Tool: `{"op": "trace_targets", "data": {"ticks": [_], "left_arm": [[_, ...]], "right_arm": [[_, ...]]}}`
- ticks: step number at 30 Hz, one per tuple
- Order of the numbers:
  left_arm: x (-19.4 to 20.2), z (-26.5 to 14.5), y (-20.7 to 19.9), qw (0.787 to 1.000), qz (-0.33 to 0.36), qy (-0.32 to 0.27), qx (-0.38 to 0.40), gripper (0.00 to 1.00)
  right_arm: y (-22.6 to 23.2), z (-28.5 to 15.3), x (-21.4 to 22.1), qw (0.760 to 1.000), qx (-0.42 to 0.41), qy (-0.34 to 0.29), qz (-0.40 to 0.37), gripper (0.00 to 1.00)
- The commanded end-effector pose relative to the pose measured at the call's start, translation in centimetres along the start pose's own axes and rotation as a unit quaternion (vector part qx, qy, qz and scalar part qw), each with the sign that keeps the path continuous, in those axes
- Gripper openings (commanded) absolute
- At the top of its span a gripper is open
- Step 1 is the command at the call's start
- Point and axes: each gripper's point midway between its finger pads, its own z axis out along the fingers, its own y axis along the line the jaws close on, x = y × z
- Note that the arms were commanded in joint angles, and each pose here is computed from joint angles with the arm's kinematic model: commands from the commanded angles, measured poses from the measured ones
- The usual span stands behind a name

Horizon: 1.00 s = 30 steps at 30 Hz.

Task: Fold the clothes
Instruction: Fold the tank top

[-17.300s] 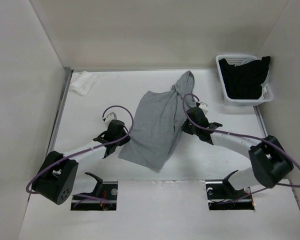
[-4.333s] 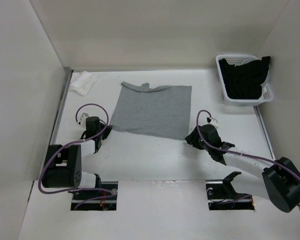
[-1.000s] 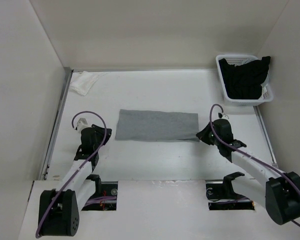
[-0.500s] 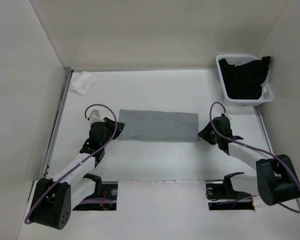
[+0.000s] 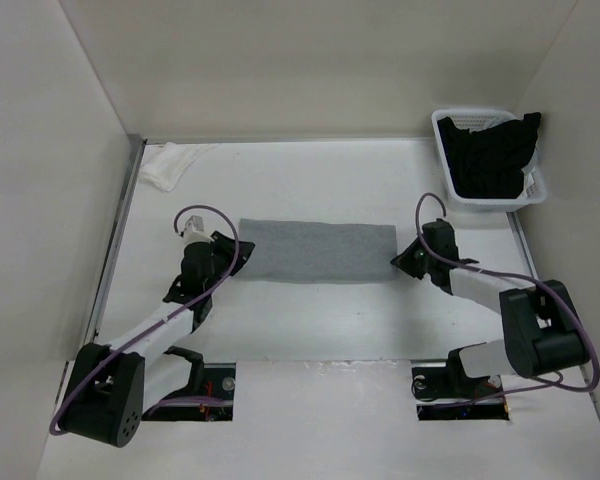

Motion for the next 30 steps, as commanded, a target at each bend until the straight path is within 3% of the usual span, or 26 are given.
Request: {"op": "trace_targets", "data": {"ticks": [1,9,14,22,30], "left_arm": [[-2.3,-0.6,-4.8,0.997,0.003,-0.027,0.078,0.20],[-0.3,-1.5,-8.1,0.993,-0.002,0.005,0.122,0.20],[0.8,-2.4,-9.4,0.990,-0.008,0.017,0.143,0.20],[0.2,-4.3,-8.3,0.989,-0.029,0.005,0.144,0.20],[-1.6,-5.3,-5.9,0.991,-0.039,-0.022,0.125,0.21]], "right_arm": [[1.6,-1.7,-3.7,0.997,-0.019,-0.077,0.010,0.00],[3.8,-10.7,-9.3,0.981,0.002,-0.184,-0.059,0.00],[8.6,-12.9,-9.6,0.973,-0.005,-0.182,-0.139,0.00],[16.7,-9.6,-0.2,0.948,0.017,-0.104,-0.301,0.00],[20.5,-2.7,11.6,0.917,0.037,-0.010,-0.396,0.06]]}}
